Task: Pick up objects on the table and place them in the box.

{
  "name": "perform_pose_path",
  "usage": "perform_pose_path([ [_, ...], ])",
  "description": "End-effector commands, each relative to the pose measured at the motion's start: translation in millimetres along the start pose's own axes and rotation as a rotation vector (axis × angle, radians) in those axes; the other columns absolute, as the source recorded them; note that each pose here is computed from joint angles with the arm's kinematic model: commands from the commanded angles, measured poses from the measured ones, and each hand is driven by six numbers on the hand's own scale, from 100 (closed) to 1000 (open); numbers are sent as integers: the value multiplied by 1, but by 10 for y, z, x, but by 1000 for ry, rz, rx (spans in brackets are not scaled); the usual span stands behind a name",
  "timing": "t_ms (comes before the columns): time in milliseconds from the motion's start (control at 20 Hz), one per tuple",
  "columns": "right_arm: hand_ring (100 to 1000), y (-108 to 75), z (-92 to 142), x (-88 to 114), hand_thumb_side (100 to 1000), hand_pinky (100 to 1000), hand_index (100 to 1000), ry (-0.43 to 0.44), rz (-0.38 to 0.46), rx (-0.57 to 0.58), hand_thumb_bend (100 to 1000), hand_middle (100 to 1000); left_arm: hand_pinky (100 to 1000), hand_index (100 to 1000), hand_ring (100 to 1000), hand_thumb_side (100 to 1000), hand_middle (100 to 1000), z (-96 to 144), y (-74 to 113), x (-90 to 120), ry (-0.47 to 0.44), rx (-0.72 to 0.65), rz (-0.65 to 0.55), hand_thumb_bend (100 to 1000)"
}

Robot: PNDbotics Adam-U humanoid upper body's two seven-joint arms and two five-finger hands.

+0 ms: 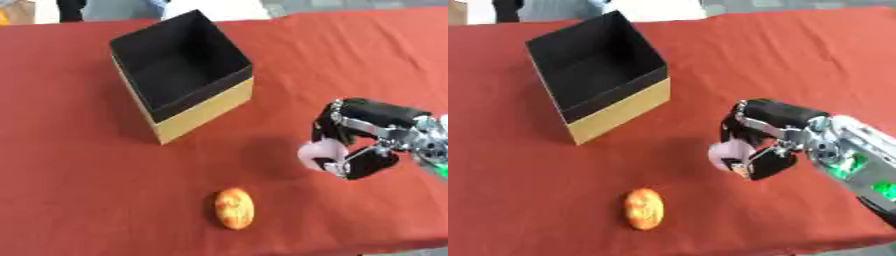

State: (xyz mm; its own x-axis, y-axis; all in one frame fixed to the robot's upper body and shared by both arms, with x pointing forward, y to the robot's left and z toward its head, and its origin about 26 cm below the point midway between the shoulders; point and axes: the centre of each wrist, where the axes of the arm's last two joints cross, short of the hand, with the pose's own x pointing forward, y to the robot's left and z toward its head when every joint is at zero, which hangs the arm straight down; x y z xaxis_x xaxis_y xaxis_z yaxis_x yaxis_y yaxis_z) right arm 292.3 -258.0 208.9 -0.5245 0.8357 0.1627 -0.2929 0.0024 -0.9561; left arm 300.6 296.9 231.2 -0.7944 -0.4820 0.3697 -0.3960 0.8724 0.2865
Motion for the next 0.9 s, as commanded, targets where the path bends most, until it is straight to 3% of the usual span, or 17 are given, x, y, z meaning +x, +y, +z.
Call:
perform_pose_path([
  [50, 371, -260, 86, -9, 100, 361, 482, 1, 45, -51, 100, 346, 612, 862, 930, 360, 792, -57, 65, 39, -28, -1, -23, 100],
  [400, 396, -845, 143, 138, 100, 400, 490, -15, 187, -144, 139, 358, 612, 862, 929, 358, 792, -62, 65, 41, -29, -4, -25, 100],
  [600, 396, -1206, 133, 397, 100, 406, 485, -23, 284, -198, 160, 358, 613, 862, 930, 354, 793, -62, 63, 41, -30, -5, -25, 100],
  [900, 396, -1568, 98, 855, 100, 419, 489, -27, 339, -271, 168, 363, 612, 862, 930, 360, 793, -79, 55, 49, -36, -4, -20, 100],
])
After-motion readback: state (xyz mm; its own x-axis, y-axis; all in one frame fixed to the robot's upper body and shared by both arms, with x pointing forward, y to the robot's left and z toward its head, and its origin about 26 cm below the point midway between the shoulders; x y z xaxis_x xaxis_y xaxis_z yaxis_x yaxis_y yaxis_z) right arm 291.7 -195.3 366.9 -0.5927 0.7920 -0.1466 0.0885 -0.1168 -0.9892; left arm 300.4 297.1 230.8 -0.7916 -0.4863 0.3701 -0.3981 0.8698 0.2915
